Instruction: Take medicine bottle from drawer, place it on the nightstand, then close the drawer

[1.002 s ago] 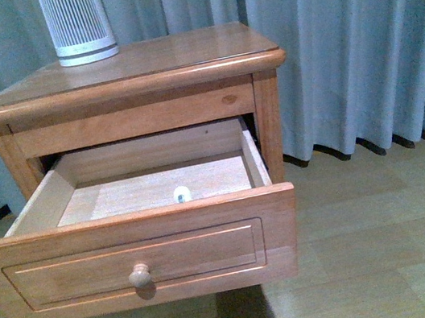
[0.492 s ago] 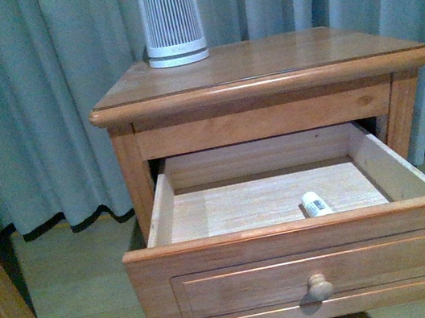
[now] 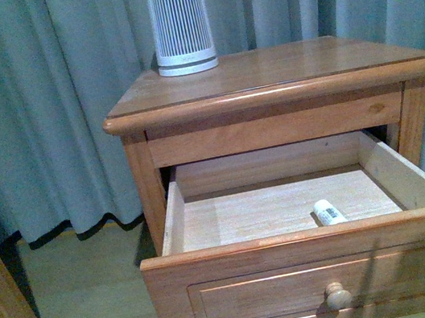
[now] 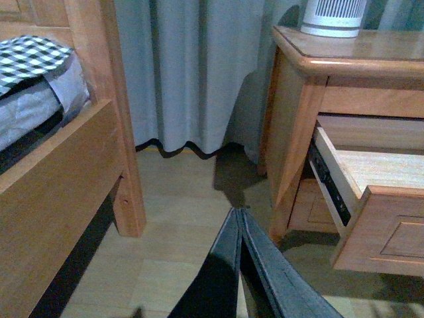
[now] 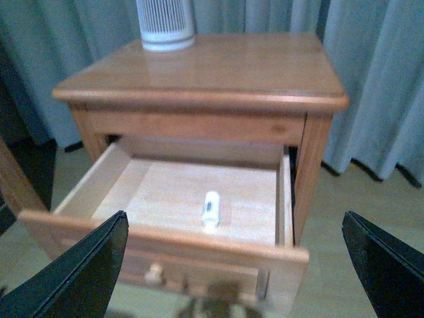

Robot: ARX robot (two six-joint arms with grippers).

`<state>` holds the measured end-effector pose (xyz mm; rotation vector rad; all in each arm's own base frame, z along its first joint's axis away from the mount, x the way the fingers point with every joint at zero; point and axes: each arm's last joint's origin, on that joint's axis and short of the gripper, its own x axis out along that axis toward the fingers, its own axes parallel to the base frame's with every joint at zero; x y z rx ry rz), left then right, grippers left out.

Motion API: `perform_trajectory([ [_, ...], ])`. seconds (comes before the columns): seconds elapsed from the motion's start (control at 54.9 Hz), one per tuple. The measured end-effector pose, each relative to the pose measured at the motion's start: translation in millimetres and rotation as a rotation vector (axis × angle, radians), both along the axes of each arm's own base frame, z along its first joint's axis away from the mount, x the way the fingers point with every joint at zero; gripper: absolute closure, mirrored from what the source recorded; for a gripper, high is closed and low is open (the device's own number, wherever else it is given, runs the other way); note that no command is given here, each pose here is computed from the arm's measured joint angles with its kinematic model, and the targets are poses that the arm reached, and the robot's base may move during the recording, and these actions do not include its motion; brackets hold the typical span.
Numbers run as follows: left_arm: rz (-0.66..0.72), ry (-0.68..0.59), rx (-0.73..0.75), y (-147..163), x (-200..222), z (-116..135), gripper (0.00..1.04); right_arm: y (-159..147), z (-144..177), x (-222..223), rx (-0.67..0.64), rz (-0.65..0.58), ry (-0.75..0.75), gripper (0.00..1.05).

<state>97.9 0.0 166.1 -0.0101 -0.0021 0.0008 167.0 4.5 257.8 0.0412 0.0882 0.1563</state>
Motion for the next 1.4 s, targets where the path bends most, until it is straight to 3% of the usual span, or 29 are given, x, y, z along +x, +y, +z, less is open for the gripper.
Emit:
perform_trajectory([
  [0.091,0.000,-0.001,0.000,0,0,0,1.01,6,20,50,-0.013,0.008,0.016,0.07],
  [0.2,0.000,-0.003,0.000,0,0,0,1.01,14,14,107,-0.035,-0.010,0.104,0.07],
  [0.474,0.000,-0.003,0.000,0,0,0,1.01,39,-61,209,-0.091,-0.032,0.364,0.07],
  [0.711,0.000,-0.003,0.000,0,0,0,0.63,62,-121,255,-0.129,-0.006,0.495,0.07],
  [1.057,0.000,-0.003,0.000,0,0,0,0.05,77,-164,288,-0.153,0.022,0.561,0.07],
  [1.203,0.000,-0.003,0.001,0,0,0,0.06,82,-174,290,-0.149,0.042,0.593,0.08],
  [1.403,0.000,-0.003,0.001,0,0,0,0.06,86,-178,290,-0.146,0.063,0.609,0.36],
])
